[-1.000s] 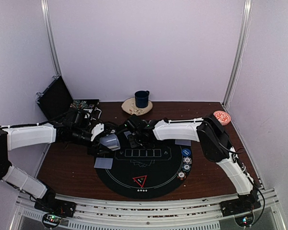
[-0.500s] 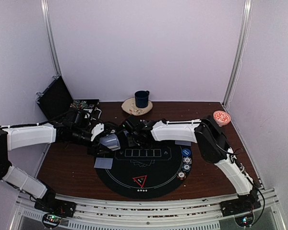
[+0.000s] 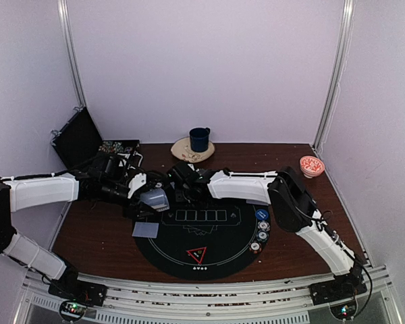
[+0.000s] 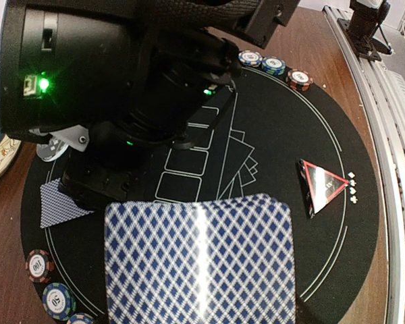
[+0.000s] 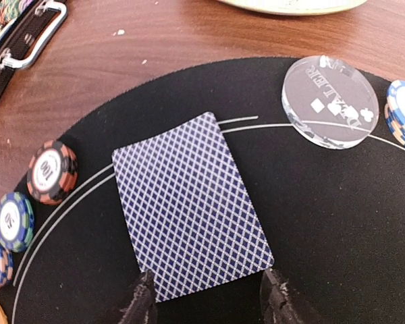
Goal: Distribute texas hold em gaming equipment
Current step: Move the poker card to the dealer area.
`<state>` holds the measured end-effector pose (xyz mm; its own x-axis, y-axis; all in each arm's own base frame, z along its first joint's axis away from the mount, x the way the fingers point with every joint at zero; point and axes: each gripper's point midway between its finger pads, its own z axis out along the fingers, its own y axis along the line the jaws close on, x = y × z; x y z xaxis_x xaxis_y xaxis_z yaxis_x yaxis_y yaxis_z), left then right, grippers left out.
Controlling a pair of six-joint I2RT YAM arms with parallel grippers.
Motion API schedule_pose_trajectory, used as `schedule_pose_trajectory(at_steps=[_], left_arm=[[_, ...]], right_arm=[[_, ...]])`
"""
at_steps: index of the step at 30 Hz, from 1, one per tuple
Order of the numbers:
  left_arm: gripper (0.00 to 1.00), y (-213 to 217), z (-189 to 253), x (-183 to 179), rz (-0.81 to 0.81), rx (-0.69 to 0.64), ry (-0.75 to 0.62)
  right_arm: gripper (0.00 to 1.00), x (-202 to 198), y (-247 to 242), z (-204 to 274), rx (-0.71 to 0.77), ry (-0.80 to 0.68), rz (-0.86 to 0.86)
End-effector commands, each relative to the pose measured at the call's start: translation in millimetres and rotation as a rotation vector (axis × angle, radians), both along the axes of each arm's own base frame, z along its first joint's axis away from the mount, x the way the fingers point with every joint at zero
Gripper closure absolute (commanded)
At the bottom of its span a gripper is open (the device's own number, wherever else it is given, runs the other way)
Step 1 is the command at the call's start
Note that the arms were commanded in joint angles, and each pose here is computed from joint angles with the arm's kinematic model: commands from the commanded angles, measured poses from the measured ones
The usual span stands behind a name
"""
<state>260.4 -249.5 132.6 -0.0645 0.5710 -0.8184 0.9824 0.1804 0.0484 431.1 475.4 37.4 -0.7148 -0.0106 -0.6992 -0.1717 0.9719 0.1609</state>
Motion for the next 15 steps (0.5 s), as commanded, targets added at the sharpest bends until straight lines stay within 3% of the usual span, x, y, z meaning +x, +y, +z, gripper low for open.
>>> schedule_pose_trajectory(at_steps=[1,9,15], left_arm=[[0.97,-5,19,7,-0.010,-0.045,-0.045],[0.97,-5,20,6,-0.010,-0.049,-0.045],[0.97,-5,22,5,-0.015,-0.054,-0.049]], right_arm=[[0.44,9,-6,19,-0.014,-0.071,-0.034],[0.22,-1,-22,52,-0.120,-0.136,0.078],[0.21,-10,-19,45,-0.240,-0.145,0.231]])
